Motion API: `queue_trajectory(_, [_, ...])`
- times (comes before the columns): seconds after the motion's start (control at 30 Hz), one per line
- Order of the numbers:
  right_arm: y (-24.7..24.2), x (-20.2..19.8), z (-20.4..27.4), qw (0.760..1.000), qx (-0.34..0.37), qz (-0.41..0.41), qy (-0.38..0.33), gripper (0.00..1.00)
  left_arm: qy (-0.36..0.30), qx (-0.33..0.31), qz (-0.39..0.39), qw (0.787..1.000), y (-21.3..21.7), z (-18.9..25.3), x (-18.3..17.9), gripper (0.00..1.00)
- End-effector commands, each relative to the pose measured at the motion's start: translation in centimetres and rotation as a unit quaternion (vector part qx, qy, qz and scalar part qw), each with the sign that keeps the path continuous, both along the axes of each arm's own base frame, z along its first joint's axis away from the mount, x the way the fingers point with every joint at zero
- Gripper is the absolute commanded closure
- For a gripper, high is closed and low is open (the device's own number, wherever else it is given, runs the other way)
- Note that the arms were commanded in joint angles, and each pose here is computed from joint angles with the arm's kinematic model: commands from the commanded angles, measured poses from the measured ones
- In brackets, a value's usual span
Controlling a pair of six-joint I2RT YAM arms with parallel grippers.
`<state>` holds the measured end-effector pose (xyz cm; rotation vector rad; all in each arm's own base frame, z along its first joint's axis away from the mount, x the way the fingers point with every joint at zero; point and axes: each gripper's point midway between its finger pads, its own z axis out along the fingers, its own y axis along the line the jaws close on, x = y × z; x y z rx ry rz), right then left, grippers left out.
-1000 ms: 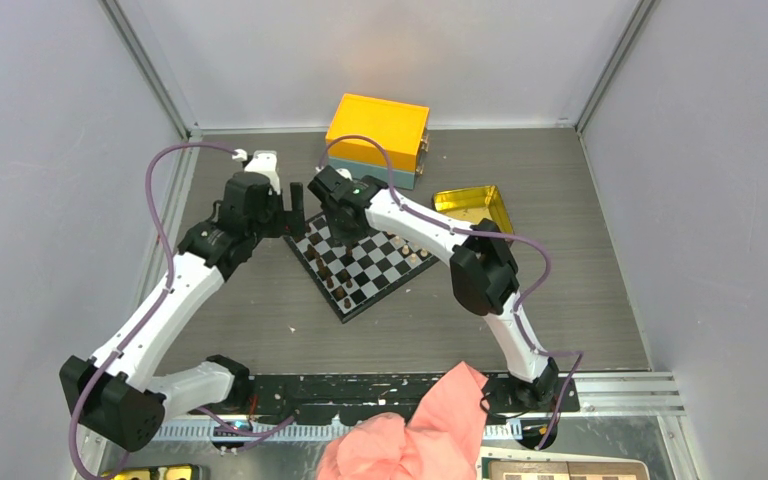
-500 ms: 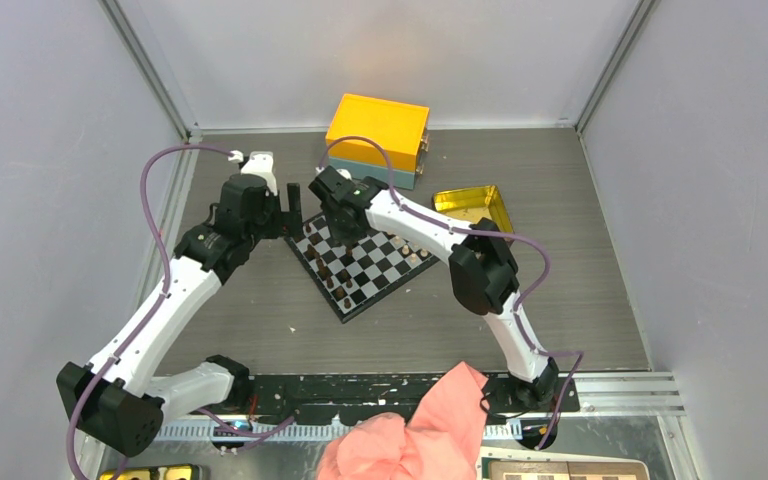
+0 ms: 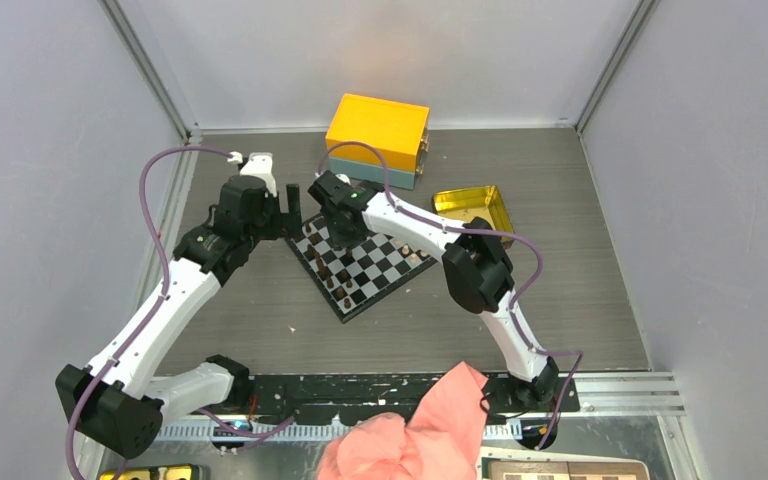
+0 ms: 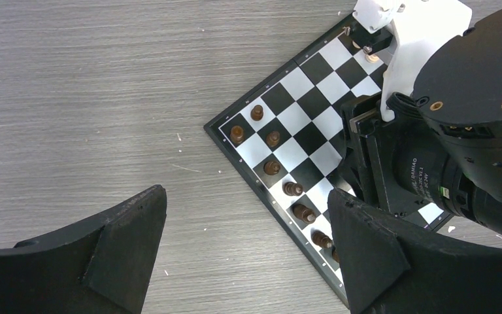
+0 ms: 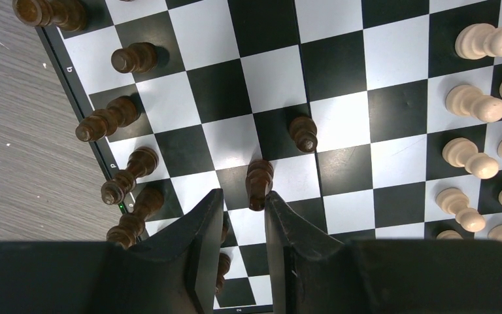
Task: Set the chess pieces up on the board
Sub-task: Pick up the chess piece from the chessboard.
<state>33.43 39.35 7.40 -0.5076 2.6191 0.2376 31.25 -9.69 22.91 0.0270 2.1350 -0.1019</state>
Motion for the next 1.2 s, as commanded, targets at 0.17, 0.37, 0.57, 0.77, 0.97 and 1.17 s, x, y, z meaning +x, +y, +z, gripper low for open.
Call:
queue_trajectory(0.17, [0.6, 0.4, 0.4, 1.0, 0.011, 0.008, -0.01, 0.66, -0.024, -0.008, 0.009, 1.0, 0.3, 1.0, 0.3, 0.07])
queue_trajectory(0.37, [0.3, 0.3, -0.1, 1.0, 0.005, 0.003, -0.007, 0.74, -0.022, -0.008, 0.009, 1.0, 0.3, 0.8, 0.2, 0.07])
queue_trajectory(0.57, [-0.2, 0.3, -0.4, 1.0, -0.002, -0.002, -0.007, 0.91, -0.021, -0.009, 0.008, 1.0, 0.3, 0.6, 0.1, 0.07])
queue_trajectory(0.77, [-0.3, 0.4, 0.6, 1.0, 0.002, -0.003, -0.015, 0.99, -0.026, -0.007, 0.01, 1.0, 0.5, 1.0, 0.2, 0.07])
queue_trajectory(0.97, [-0.5, 0.5, 2.9, 0.999, 0.013, -0.001, -0.039, 0.99, -0.032, -0.001, 0.015, 0.999, 0.9, 1.7, 0.0, 0.07])
queue_trajectory(1.17, [-0.5, 0.0, 5.1, 0.998, 0.022, 0.004, -0.06, 0.99, -0.042, -0.004, 0.02, 0.999, 1.2, 2.5, -0.4, 0.07])
